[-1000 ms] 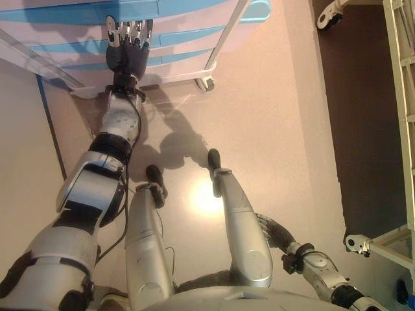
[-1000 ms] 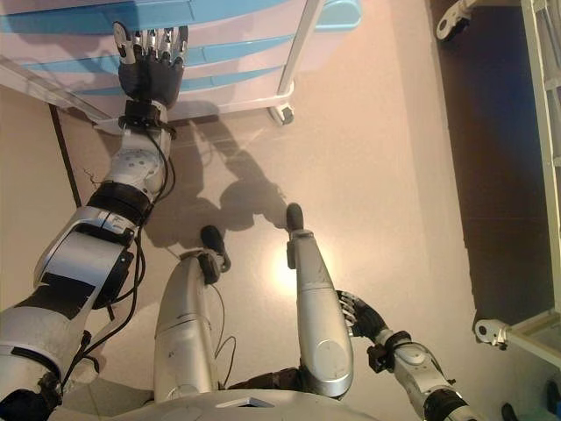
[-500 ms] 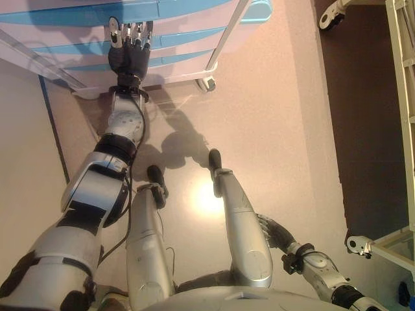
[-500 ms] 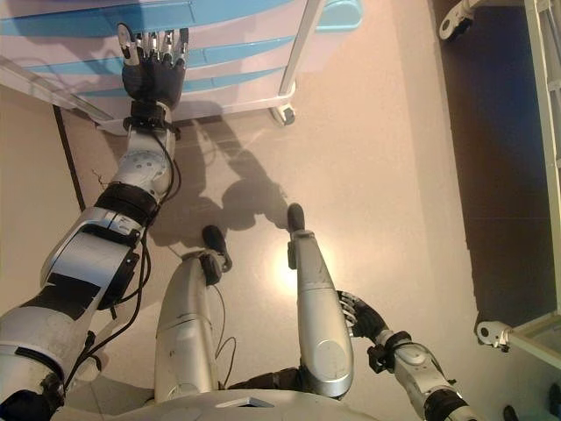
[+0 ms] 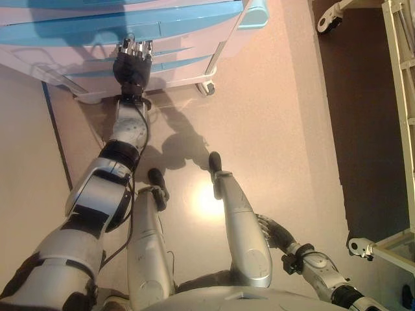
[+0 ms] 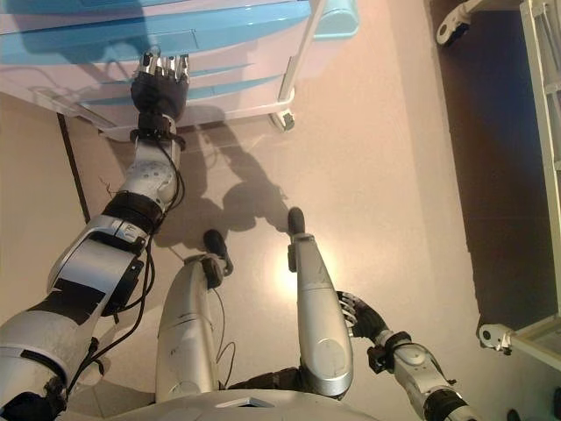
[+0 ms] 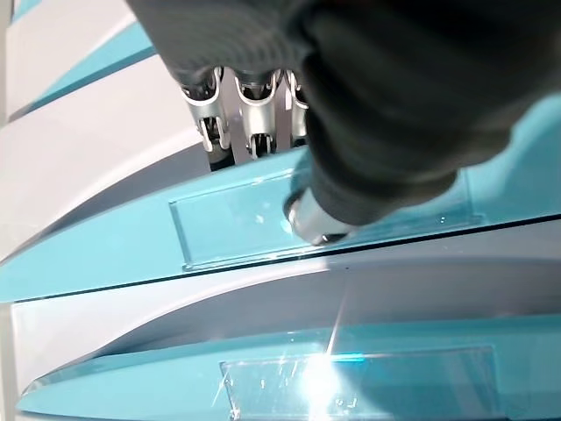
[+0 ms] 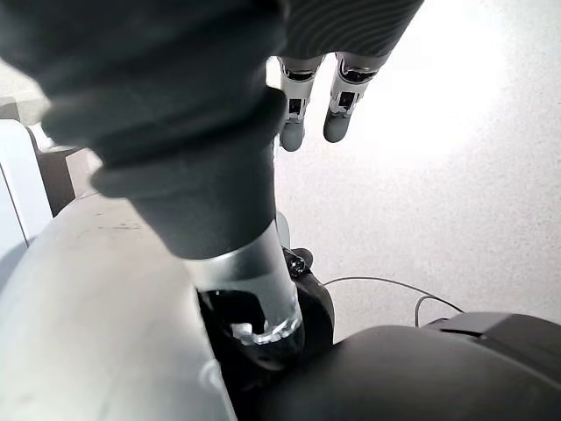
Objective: Open the drawer and pick up the medicine
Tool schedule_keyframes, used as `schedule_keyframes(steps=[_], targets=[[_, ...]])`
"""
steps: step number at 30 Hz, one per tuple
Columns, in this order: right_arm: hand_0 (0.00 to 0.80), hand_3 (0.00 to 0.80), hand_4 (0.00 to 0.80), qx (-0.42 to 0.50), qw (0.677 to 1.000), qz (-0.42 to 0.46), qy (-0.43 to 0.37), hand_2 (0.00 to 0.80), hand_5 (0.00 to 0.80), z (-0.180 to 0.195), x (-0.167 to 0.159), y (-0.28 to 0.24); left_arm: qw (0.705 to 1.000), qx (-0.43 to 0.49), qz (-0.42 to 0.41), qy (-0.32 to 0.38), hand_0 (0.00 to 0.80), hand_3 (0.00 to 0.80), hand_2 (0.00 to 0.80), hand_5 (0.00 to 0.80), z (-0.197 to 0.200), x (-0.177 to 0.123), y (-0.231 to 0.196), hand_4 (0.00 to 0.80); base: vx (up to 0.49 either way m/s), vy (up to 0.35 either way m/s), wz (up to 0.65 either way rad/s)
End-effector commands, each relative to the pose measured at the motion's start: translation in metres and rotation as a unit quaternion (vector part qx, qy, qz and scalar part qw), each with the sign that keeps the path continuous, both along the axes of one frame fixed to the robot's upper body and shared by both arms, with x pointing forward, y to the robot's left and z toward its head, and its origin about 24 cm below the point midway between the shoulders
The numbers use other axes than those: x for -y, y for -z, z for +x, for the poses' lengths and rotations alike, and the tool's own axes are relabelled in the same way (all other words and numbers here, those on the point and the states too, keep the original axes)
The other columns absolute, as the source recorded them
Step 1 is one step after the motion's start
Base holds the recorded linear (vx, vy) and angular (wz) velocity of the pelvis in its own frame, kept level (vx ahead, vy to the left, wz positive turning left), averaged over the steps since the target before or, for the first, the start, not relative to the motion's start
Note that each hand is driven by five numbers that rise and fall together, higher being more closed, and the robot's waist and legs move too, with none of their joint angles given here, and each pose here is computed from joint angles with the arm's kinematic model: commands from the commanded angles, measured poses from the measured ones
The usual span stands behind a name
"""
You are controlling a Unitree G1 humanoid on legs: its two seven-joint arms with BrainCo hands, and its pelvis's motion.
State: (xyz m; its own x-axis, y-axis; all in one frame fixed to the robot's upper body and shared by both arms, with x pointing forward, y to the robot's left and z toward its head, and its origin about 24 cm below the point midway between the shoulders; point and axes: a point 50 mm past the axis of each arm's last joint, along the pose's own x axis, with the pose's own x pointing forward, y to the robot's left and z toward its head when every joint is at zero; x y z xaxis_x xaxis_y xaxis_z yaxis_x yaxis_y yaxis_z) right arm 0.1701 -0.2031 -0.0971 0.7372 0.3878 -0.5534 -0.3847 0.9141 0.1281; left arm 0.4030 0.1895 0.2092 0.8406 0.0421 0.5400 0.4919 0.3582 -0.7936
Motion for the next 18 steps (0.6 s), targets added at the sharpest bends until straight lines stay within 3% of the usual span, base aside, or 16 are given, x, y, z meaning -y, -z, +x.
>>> schedule_keyframes(steps=[1,12,18], targets=[[0.000,0.000,0.000,0.100,0.994,0.045,-0.017,0.000,0.000,0.033,-0.015,-0.030,0.925,0.348,0.091,0.124,0.800,0.800,0.800,0.800,-0.041,0.060,-0.139,0.800,0.000,0.000,0.00],[0.000,0.000,0.000,0.101,0.994,0.047,-0.010,0.000,0.000,0.032,-0.020,-0.030,0.941,0.294,0.073,0.148,0.800,0.800,0.800,0.800,-0.028,0.038,-0.079,0.800,-0.011,-0.048,0.01],[0.000,0.000,0.000,0.108,0.993,0.048,-0.001,0.000,0.000,0.035,-0.027,-0.035,0.961,0.226,0.050,0.149,0.800,0.800,0.800,0.800,-0.028,0.020,-0.010,0.800,-0.018,-0.073,0.05]])
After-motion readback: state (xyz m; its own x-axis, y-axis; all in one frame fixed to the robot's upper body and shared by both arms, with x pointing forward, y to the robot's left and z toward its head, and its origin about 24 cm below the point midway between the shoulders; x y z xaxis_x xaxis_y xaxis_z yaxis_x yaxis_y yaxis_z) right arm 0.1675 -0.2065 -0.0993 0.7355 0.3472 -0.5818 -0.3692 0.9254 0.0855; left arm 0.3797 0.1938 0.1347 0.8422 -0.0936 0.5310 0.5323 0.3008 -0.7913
